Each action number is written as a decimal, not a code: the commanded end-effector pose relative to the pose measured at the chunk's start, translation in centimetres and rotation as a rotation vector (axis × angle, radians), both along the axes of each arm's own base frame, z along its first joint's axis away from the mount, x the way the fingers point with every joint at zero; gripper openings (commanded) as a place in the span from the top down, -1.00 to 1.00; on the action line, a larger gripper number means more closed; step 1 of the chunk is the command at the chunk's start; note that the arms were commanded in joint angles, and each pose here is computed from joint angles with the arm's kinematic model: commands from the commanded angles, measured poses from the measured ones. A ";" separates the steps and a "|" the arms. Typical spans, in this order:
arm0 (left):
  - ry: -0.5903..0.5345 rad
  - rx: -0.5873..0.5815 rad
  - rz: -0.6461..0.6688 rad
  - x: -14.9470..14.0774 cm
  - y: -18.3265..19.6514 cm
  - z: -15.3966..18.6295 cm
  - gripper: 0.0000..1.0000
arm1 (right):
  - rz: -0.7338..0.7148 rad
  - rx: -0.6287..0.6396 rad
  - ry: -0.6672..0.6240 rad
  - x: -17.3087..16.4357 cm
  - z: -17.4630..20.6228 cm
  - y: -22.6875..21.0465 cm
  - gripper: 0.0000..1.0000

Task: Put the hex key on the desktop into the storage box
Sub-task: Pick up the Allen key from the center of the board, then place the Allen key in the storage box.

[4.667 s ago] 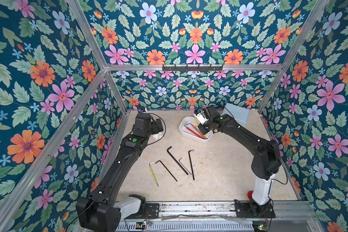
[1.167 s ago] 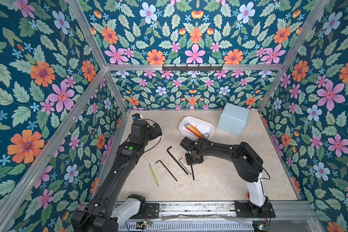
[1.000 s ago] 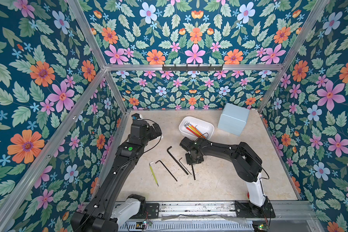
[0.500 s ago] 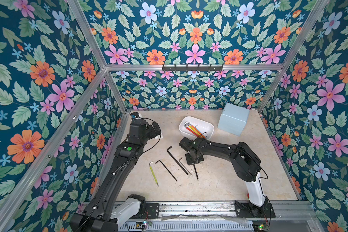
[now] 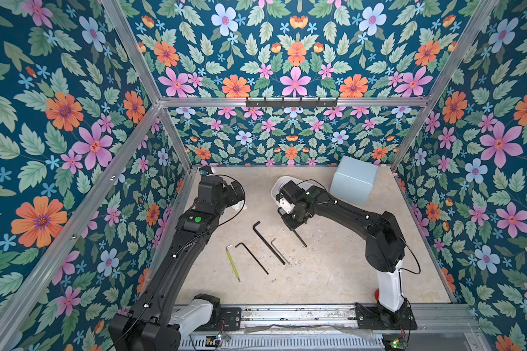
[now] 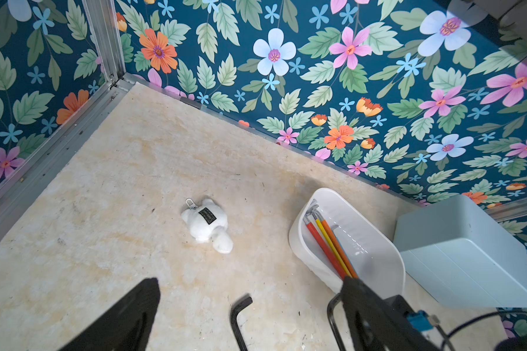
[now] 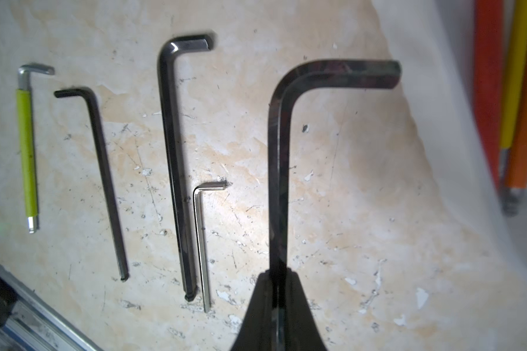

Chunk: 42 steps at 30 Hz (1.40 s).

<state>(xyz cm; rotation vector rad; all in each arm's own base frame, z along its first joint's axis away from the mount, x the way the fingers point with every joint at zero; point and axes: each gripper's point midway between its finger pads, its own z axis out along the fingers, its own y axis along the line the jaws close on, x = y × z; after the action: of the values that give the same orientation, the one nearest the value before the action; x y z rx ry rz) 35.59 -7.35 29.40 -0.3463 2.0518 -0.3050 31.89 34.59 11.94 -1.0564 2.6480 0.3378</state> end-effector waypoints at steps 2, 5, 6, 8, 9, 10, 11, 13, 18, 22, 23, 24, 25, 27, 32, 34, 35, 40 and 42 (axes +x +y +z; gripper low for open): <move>-0.022 0.008 -0.009 0.8 -0.2 0.5 -0.99 | 0.138 0.014 -0.104 3.8 2.9 -0.5 1.00; -0.023 0.011 -0.018 1.4 -0.5 0.7 -0.99 | 0.109 0.038 -0.172 8.3 4.9 -0.8 1.00; -0.025 0.016 -0.019 1.6 -0.6 0.8 -0.99 | 0.098 0.046 -0.197 9.7 5.4 -0.8 1.00; -0.027 0.023 -0.022 2.0 -0.6 1.0 -0.99 | 0.070 0.079 -0.239 12.0 5.8 -1.1 1.00; -0.026 0.027 -0.024 2.1 -0.6 1.0 -0.99 | 0.059 0.077 -0.257 13.0 5.6 -1.4 1.00; -0.024 0.029 -0.027 2.2 -0.7 1.0 -0.99 | 0.047 0.060 -0.275 13.8 5.2 -1.7 1.00; -0.024 0.033 -0.028 2.3 -0.7 1.1 -0.99 | 0.037 0.039 -0.284 14.5 4.6 -2.0 1.00; -0.020 0.042 -0.031 2.4 -0.7 0.9 -0.99 | 0.020 0.023 -0.283 15.6 3.5 -2.3 1.00; -0.009 0.069 -0.032 2.6 -0.5 0.4 -0.99 | -0.039 -0.020 -0.259 17.2 0.3 -2.7 1.00; 0.000 0.070 -0.039 3.2 -0.7 0.0 -0.99 | -0.051 -0.036 -0.233 17.4 -1.7 -2.8 1.00; 0.000 0.068 -0.042 3.4 -0.8 0.0 -0.99 | -0.048 -0.044 -0.223 17.3 -2.4 -2.8 1.00; -0.001 0.067 -0.044 3.5 -0.9 0.0 -0.99 | -0.049 -0.050 -0.213 17.2 -3.0 -2.8 1.00; 0.000 0.065 -0.048 3.6 -1.0 -0.1 -0.99 | -0.052 -0.057 -0.205 17.2 -3.4 -2.9 1.00; -0.002 0.062 -0.051 3.8 -1.1 -0.2 -0.99 | -0.055 -0.061 -0.188 17.0 -4.2 -2.9 1.00; -0.008 0.055 -0.053 4.2 -1.2 -0.4 -0.99 | -0.053 -0.052 -0.169 16.9 -5.3 -2.6 1.00; -0.005 0.052 -0.054 4.2 -1.2 -0.6 -0.99 | -0.054 -0.052 -0.157 16.8 -5.7 -2.6 1.00; -0.005 0.052 -0.054 4.2 -1.2 -0.6 -0.99 | -0.058 -0.051 -0.151 16.8 -6.0 -2.6 1.00; -0.007 0.061 -0.046 3.9 -0.9 -0.6 -0.99 | -0.065 -0.032 -0.126 16.7 -6.9 -1.9 1.00; -0.006 0.065 -0.041 3.9 -0.6 -0.6 -0.99 | -0.076 -0.029 -0.117 16.8 -7.4 -1.8 1.00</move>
<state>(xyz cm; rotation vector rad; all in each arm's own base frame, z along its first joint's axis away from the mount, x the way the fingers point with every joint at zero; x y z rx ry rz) 39.35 -8.29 28.22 -0.2656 2.0848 -0.2730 48.68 32.24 4.96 -0.9809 2.5739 0.1799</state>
